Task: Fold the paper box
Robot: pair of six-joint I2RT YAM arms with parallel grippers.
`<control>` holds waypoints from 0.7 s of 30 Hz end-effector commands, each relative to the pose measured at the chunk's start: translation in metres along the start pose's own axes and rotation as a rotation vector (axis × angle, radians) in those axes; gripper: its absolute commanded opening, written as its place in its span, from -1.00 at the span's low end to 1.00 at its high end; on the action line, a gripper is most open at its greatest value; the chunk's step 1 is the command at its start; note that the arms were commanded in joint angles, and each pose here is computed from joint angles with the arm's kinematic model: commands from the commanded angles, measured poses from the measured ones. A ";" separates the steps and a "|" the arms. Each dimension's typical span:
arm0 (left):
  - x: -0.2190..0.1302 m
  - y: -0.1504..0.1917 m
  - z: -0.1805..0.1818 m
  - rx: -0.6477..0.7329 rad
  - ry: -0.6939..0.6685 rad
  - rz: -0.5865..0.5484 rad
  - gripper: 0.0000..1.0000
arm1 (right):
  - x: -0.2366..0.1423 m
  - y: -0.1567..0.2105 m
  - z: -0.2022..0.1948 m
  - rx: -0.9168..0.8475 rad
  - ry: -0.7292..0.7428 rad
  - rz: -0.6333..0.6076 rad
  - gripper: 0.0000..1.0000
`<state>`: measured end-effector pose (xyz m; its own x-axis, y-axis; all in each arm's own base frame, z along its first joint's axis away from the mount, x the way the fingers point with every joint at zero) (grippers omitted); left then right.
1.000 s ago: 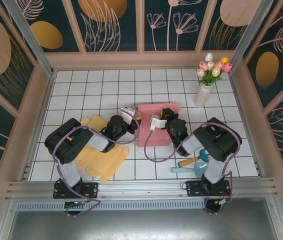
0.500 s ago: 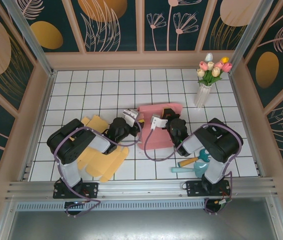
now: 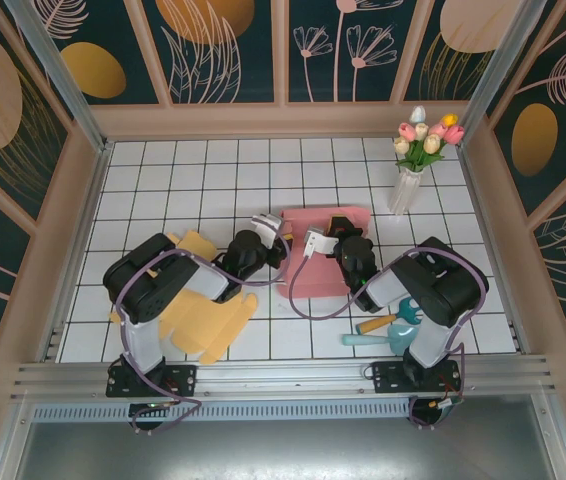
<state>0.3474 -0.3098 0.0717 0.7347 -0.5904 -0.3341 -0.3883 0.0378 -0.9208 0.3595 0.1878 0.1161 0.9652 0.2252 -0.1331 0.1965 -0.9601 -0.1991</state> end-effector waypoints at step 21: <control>-0.063 -0.017 -0.025 0.083 0.106 -0.090 0.24 | -0.006 -0.018 -0.001 0.069 -0.030 -0.100 -1.00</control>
<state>0.2890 -0.3017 0.0954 0.6438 -0.7043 -0.2993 -0.3143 0.1133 -0.9425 0.3555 0.1982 0.1159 0.9461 0.2907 -0.1427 0.2521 -0.9378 -0.2387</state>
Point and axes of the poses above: each hand's point on the last joint's axis, 136 mm out from that joint toward the fingers, its own x axis out along the fingers, its own z axis along the line the jaws close on, y = z × x, the point moved 1 cm from there along -x, back along the fingers, and after that the axes turned 4 degrees about -x, right-handed, at the moved point
